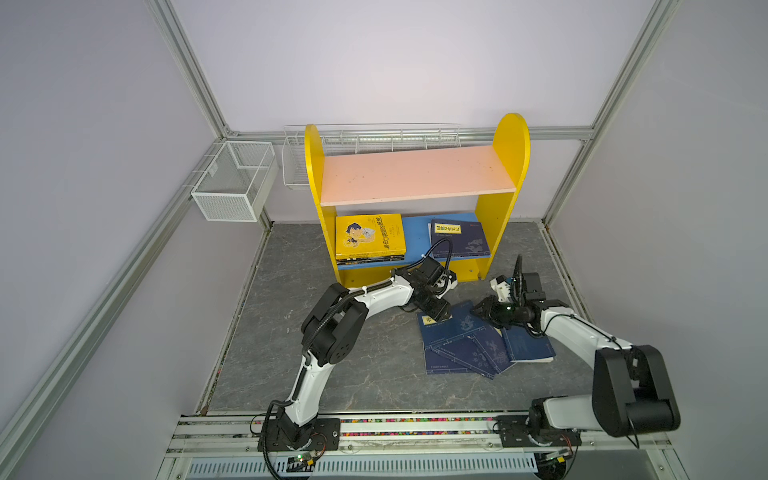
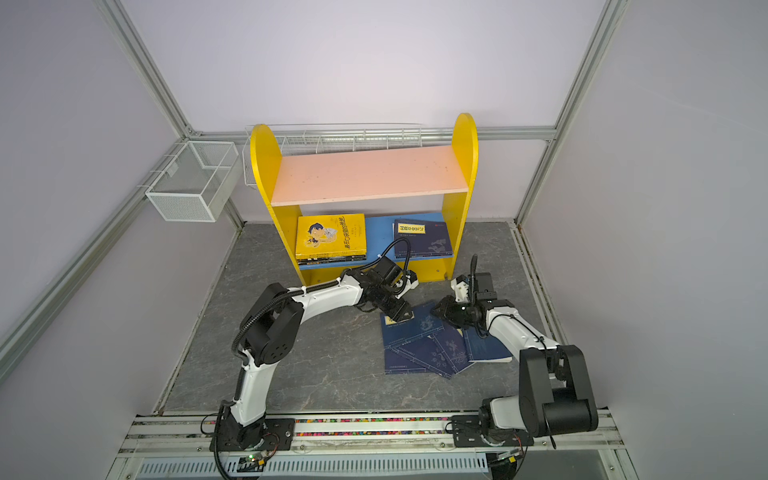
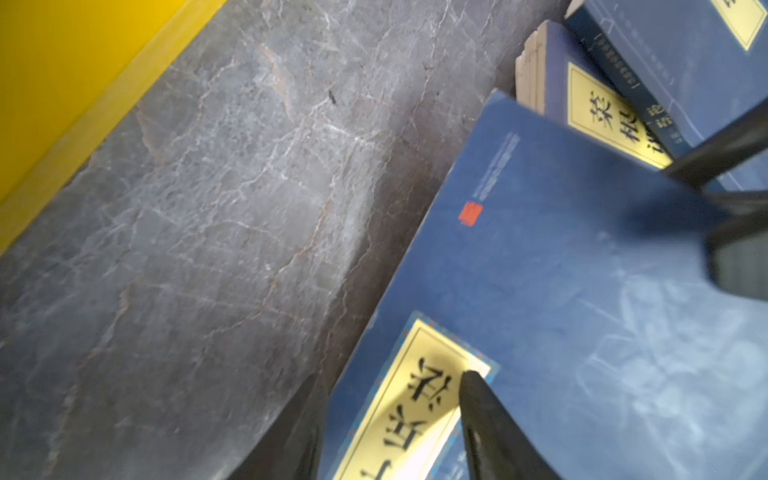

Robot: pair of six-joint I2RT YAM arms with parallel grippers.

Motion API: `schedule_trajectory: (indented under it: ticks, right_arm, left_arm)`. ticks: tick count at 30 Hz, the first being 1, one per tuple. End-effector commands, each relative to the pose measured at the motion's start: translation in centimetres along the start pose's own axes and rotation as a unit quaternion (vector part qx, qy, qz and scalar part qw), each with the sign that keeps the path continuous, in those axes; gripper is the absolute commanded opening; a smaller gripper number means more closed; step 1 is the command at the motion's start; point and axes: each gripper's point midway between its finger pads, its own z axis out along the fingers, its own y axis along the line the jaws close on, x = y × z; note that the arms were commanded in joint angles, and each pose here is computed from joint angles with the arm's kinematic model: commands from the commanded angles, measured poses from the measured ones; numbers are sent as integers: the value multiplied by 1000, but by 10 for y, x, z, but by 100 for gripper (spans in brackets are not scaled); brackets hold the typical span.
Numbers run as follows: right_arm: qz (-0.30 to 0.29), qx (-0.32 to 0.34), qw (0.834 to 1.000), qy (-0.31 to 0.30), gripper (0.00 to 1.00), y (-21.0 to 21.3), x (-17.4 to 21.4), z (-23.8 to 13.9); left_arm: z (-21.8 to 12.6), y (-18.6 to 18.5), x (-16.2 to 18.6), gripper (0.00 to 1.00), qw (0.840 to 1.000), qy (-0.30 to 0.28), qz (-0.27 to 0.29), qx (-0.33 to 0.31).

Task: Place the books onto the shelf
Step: 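Pinch the top dark blue book edge with the right gripper while left presses it, then lift the dark blue book upright with the right gripper while left steadies it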

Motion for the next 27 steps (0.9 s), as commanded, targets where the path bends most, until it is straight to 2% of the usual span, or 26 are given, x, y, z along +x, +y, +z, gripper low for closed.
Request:
schedule_trajectory:
  ticks: [1,6,12,15,16,18,21,25,27]
  right_arm:
    - [-8,-20,1000,12,30,12,-2,4]
    - [-7,-42,999,19,23,19,-3,9]
    - [-8,-76,997,19,23,32,-10,15]
    - [-9,-86,996,19,7,37,-14,16]
    - [-13,-94,995,15,6,41,-16,15]
    - [-18,-98,995,5,6,45,-19,11]
    - [-29,-99,995,-14,6,52,-26,1]
    - [-38,-120,991,-36,6,64,-36,-15]
    - [-43,-142,988,-43,6,72,-39,-24]
  left_arm:
    - [13,-6,17,52,1000,23,-3,17]
    - [13,-5,17,49,1000,20,-4,18]
    - [14,-6,16,49,1000,17,-4,22]
    - [13,-5,16,48,1000,16,-5,21]
    - [12,-4,15,48,1000,14,-6,20]
    - [4,2,9,47,1000,-5,-19,14]
    - [-23,25,-3,48,995,-59,-80,16]
    - [-81,56,-11,69,976,-138,-163,44]
    - [-103,64,-4,75,966,-154,-193,70]
